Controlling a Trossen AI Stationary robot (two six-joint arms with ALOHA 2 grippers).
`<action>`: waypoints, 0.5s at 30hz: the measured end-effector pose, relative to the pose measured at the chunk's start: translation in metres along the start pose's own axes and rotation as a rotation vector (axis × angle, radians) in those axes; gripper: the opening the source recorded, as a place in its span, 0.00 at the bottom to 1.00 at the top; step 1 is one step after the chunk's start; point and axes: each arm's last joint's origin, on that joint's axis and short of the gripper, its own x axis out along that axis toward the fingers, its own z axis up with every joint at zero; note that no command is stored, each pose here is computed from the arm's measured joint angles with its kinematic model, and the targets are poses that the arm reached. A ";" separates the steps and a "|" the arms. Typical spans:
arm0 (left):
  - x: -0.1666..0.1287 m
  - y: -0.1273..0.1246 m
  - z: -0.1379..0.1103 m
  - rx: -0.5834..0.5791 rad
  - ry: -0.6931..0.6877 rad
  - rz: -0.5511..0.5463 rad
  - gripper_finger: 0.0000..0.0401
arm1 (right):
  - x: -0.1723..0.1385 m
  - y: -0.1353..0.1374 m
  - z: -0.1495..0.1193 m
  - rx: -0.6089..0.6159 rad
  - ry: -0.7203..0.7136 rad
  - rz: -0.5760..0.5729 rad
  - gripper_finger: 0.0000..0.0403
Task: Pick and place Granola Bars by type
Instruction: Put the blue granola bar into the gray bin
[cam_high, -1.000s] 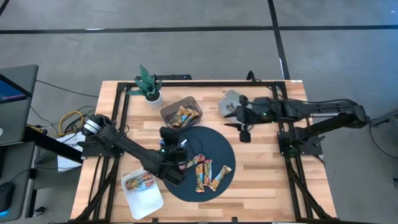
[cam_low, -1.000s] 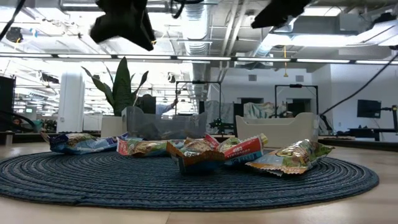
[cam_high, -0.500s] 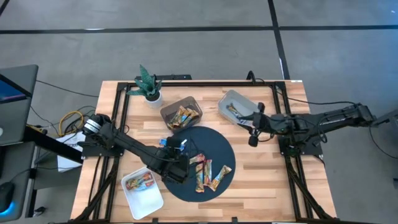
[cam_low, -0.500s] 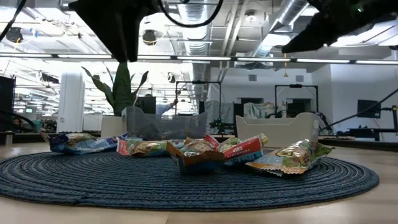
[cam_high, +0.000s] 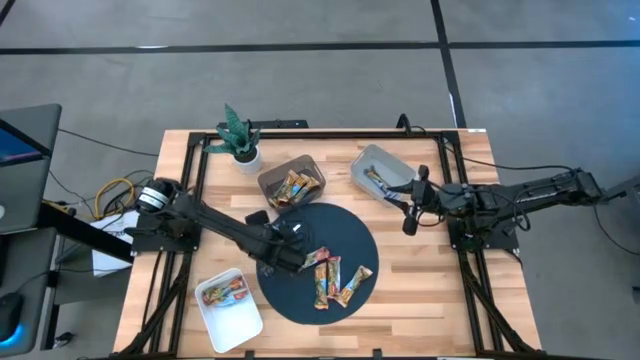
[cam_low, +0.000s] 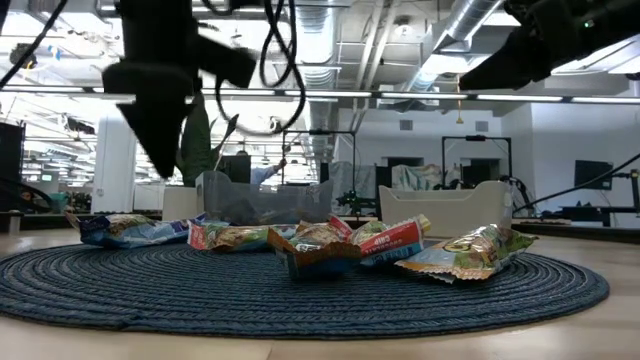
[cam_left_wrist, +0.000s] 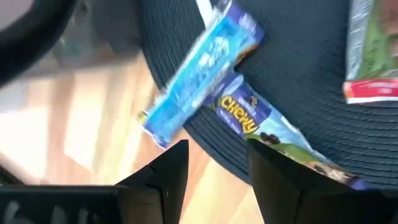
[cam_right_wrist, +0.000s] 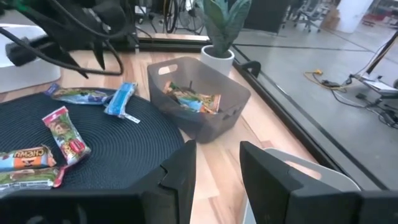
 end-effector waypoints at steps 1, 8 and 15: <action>0.004 0.001 0.001 -0.017 0.020 -0.022 0.40 | 0.000 0.000 0.000 0.000 0.000 0.000 0.29; 0.023 -0.004 0.006 -0.053 0.051 -0.215 0.42 | 0.000 0.000 0.000 0.001 0.000 0.003 0.29; 0.025 -0.004 0.006 -0.070 0.068 -0.229 0.46 | 0.000 0.000 -0.001 -0.006 0.007 0.005 0.29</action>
